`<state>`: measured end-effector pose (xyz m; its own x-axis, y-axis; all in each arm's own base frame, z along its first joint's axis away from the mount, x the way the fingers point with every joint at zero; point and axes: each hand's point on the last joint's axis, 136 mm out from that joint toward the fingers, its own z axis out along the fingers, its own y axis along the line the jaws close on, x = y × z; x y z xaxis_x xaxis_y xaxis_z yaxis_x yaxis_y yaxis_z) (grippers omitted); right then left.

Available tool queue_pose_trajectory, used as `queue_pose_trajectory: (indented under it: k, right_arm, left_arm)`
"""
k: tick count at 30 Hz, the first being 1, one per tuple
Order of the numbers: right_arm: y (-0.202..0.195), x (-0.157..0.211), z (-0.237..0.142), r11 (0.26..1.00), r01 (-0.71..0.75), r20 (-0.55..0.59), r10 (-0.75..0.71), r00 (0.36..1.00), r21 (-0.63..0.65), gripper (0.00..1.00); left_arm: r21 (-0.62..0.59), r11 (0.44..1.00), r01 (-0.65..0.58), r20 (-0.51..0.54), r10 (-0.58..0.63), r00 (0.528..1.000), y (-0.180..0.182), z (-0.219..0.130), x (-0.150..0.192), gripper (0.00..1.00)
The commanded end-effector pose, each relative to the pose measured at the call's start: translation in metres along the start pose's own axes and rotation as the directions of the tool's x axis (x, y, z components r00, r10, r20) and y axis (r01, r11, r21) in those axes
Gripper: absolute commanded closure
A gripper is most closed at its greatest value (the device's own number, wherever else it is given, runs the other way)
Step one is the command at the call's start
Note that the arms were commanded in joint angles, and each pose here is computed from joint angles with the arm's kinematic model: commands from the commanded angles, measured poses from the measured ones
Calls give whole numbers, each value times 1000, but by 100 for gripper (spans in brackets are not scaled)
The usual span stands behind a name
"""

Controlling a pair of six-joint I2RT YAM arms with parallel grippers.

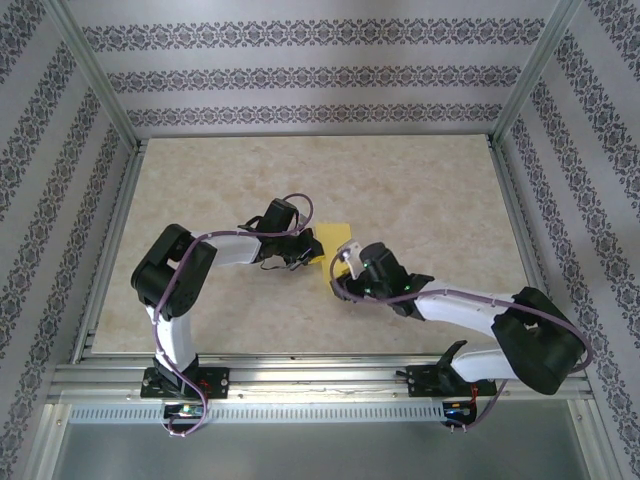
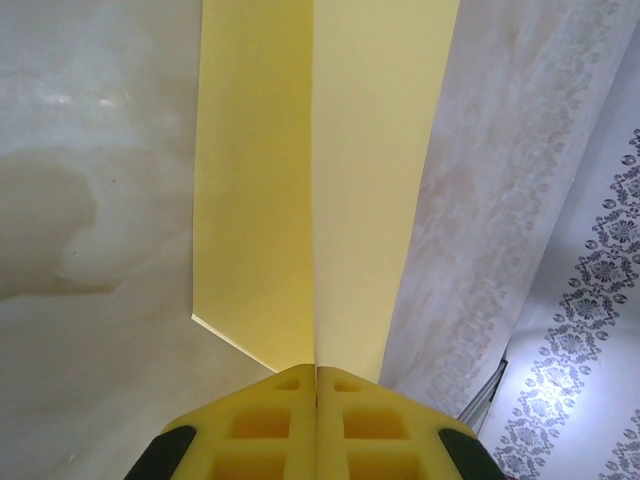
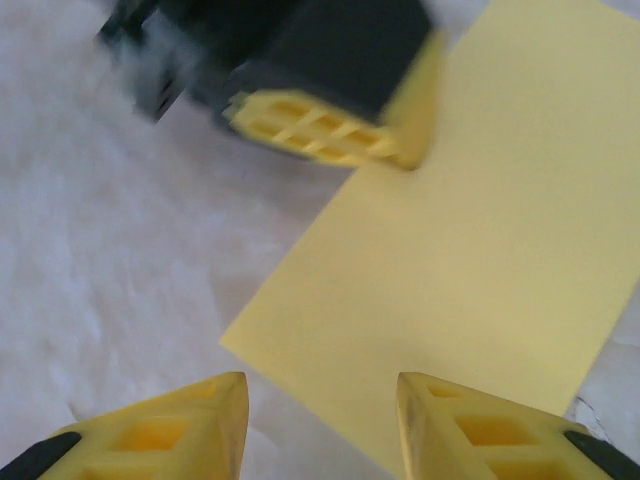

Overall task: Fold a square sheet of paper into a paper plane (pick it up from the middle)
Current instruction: Third fold the triangle at the center of the table.

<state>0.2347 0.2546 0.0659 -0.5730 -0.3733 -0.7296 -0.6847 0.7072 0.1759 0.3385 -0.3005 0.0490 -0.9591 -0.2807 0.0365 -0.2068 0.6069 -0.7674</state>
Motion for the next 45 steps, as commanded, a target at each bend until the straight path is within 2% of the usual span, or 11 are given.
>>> queue_pose_trajectory:
  k: [1,7,11,18,20,26,37,43,45]
  right_arm:
    - [-2,-16,0,970,223,79,-231,970,102,55]
    - [8,-18,7,930,336,91,-352,932,149,52]
    - [22,-13,13,919,377,91,-388,917,116,52]
    - [5,1,30,876,427,12,-441,898,225,52]
    - [6,5,36,867,450,-5,-459,888,217,54]
    - [4,-6,34,870,420,44,-445,895,259,61]
    - [1,-6,28,881,382,70,-416,907,279,76]
    - [-1,-7,28,883,371,71,-406,911,289,95]
    - [-2,-7,28,884,365,72,-400,913,292,97]
  left_arm:
    - [13,1000,15,-3,-15,1000,-10,-9,-2,100]
    - [21,1000,20,-7,-19,1000,-11,-8,-2,100]
    - [21,1000,18,-7,-18,1000,-11,-8,-2,100]
    - [31,999,22,-9,-22,1000,-13,-7,-3,100]
    - [32,999,17,-14,-17,1000,-13,-7,-2,100]
    - [17,1000,23,-14,-23,1000,-8,-6,-2,100]
    - [18,1000,19,-16,-19,1000,-9,-6,-2,100]
    - [21,1000,23,-13,-23,1000,-9,-6,-4,100]
    - [20,1000,23,-12,-22,1000,-8,-6,-3,100]
